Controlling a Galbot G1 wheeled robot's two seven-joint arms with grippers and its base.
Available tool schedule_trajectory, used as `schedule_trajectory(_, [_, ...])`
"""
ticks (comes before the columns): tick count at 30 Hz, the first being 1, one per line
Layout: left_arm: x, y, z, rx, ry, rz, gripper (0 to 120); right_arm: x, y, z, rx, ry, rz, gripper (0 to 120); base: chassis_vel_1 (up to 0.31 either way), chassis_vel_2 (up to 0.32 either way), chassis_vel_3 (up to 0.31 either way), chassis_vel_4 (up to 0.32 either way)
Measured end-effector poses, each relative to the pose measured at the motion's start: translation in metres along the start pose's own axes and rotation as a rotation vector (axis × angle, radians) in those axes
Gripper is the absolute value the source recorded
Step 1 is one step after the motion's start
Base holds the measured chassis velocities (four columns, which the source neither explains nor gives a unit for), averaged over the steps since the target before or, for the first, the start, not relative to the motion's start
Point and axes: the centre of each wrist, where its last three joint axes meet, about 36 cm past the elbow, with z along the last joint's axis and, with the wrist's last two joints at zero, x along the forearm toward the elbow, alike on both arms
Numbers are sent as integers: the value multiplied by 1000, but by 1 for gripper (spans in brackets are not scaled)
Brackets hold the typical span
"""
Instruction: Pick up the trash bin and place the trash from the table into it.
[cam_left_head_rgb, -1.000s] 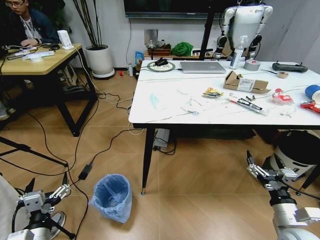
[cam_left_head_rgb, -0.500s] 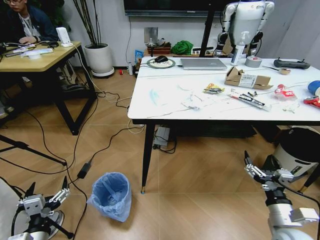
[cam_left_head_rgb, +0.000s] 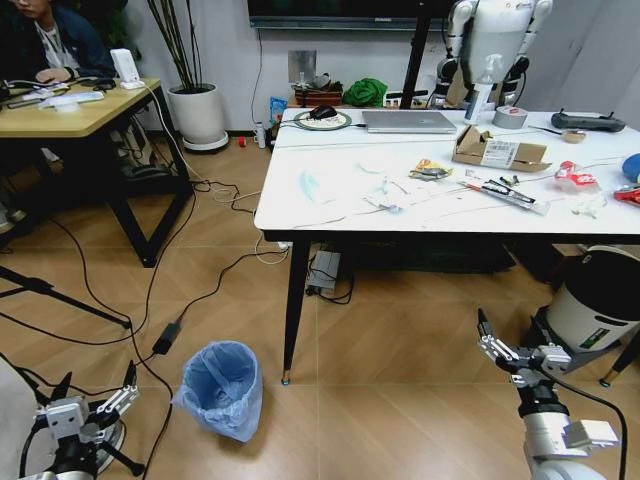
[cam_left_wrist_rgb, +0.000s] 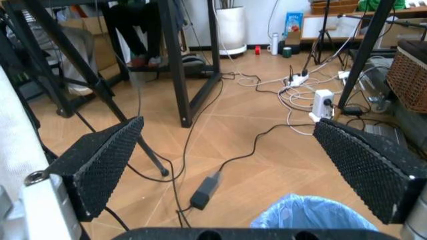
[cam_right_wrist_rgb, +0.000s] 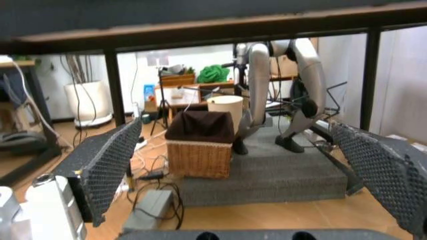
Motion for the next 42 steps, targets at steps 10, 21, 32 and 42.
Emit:
schedule_trajectory(10, [2,-2,3,2,-2,1,100,3,-18,8,113,31,-77,100,0,0,0,0])
schedule_trajectory(21, [0,1,0,-11,-8,15,100,2,-42,-1,254,49,-165,100,0,0,0,0])
schedule_trajectory(32, [2,4,7,-20,15,18,100,-6,-34,0,261,29,-145,100,0,0,0,0])
schedule_trajectory(42, [5,3,6,-19,8,29,100,-9,-30,0,233,16,-119,100,0,0,0,0])
